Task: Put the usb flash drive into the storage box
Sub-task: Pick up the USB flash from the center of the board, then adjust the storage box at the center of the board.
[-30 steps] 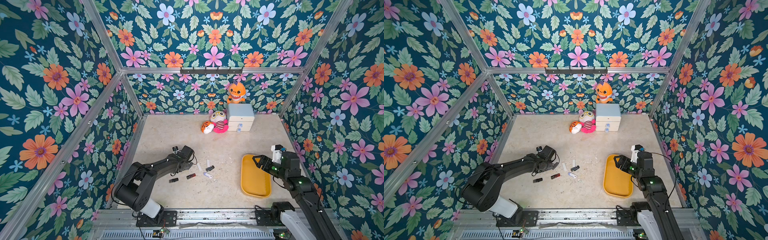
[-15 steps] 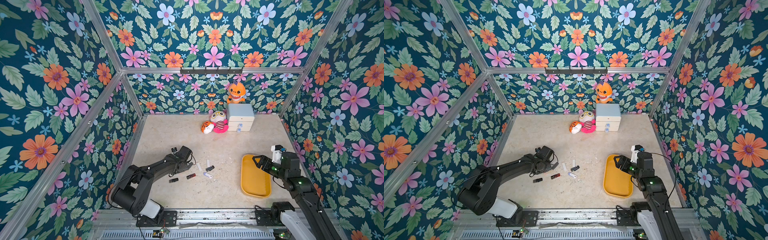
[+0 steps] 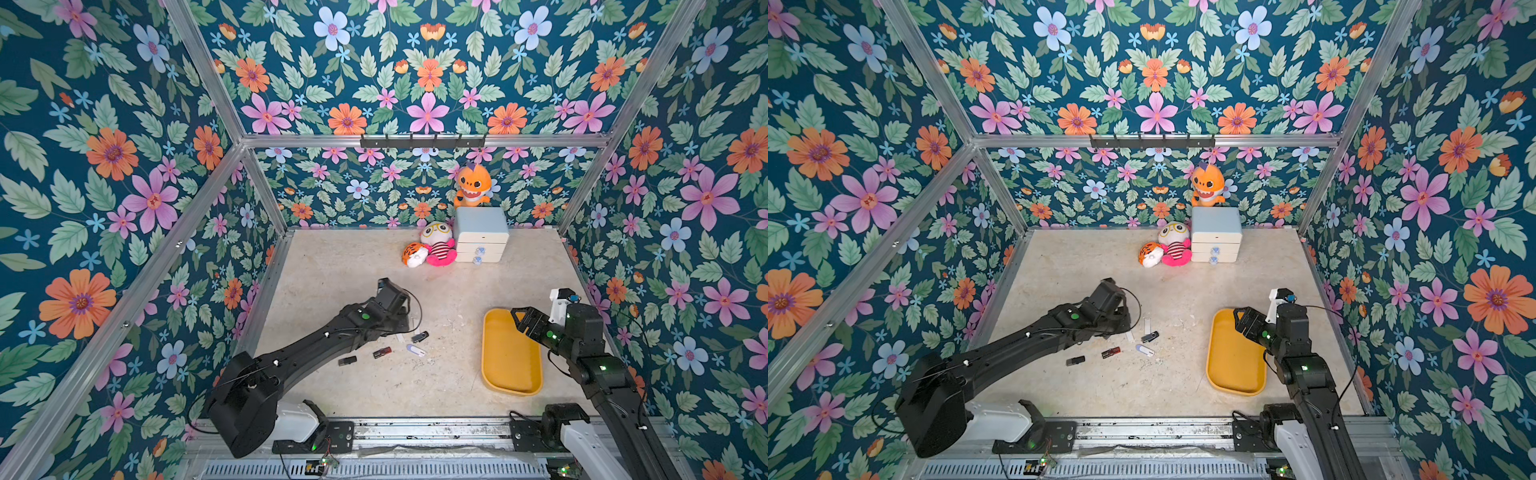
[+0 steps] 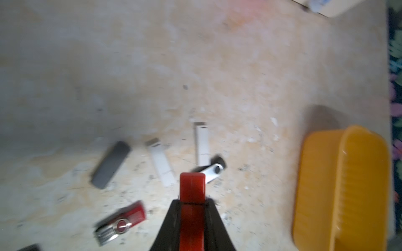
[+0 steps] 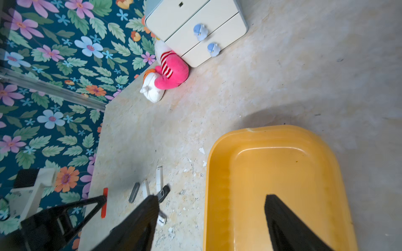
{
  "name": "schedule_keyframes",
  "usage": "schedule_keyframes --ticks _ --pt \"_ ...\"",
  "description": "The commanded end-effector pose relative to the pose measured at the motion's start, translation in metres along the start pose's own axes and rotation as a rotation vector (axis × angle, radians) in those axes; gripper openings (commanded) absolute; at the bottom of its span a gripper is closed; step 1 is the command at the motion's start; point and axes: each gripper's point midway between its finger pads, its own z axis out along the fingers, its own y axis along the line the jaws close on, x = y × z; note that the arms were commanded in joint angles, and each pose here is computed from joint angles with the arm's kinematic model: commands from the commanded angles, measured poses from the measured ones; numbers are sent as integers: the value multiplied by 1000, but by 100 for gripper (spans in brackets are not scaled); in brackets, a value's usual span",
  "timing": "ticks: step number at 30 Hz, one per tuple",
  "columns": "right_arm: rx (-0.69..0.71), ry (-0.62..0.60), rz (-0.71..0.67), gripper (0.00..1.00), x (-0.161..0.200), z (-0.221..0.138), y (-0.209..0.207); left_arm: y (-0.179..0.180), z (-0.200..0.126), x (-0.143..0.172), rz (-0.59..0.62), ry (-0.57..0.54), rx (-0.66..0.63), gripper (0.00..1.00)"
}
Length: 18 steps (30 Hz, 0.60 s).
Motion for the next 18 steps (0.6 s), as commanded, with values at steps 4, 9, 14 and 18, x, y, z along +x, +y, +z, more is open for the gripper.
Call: schedule_keyframes --ticks 4,9,14,18 --pt "178 -106 126 83 -27 -1 -41 -146 22 21 124 62 334 2" --pt "229 -123 156 83 -33 -2 -56 -224 53 49 225 131 434 0" --pt "241 -133 170 83 -35 -4 -61 -247 98 65 240 199 426 0" --pt "240 -124 169 83 -31 -2 -63 -240 126 63 227 210 340 0"
